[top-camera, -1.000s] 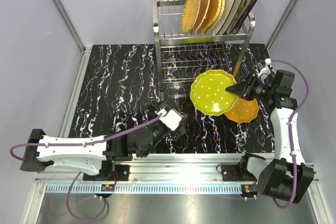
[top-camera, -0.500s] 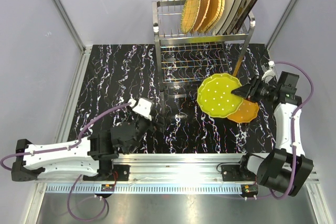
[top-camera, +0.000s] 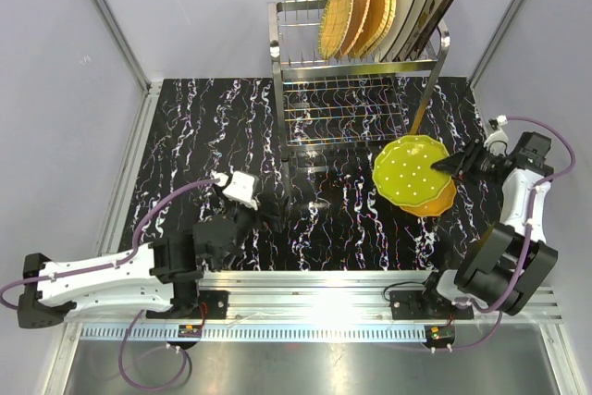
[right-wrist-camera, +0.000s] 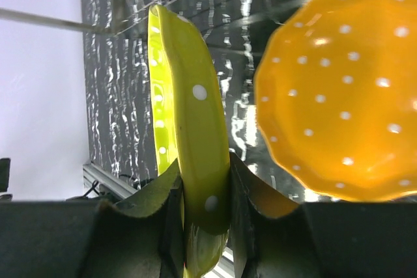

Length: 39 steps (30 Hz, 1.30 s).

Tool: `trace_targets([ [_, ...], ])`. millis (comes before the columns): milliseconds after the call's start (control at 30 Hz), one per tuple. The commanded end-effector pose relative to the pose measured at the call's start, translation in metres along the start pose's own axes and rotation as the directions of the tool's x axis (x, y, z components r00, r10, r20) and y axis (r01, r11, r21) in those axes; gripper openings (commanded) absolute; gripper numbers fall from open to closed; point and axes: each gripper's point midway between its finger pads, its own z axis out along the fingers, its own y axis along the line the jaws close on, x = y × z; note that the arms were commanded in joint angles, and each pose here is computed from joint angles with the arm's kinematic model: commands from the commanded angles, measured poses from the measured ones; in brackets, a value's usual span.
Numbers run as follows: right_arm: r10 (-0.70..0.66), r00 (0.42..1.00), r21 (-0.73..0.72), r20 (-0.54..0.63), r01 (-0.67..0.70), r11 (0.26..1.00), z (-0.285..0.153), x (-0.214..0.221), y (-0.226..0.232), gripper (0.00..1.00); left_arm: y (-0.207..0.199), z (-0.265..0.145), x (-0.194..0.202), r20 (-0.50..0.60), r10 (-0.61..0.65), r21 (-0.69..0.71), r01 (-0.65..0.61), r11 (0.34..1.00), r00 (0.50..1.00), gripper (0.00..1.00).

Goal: Unload the plates from the dish rack
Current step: Place the plate on the table

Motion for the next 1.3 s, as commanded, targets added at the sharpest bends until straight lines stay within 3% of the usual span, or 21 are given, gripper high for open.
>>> trace_targets([
  [0,-0.040,0.999,-0.056,0.031,0.042,0.998,-0.008,-0.018,0.006,0.00,0.005,-0.001,-0.009,0.037,-0.097,-0.015,0.098,0.995,0.995,0.99],
  [667,0.049,0.999,0.042,-0.003,-0.049,0.998,0.007,-0.021,-0.082,0.04,0.011,0.001,-0.003,0.024,-0.131,-0.044,0.132,0.990,0.991,0.99],
  [1267,0.082,0.996,0.047,-0.035,-0.081,0.996,0.018,-0.015,-0.109,0.11,0.011,0.002,-0.002,0.014,-0.132,-0.050,0.133,0.990,0.991,0.99],
])
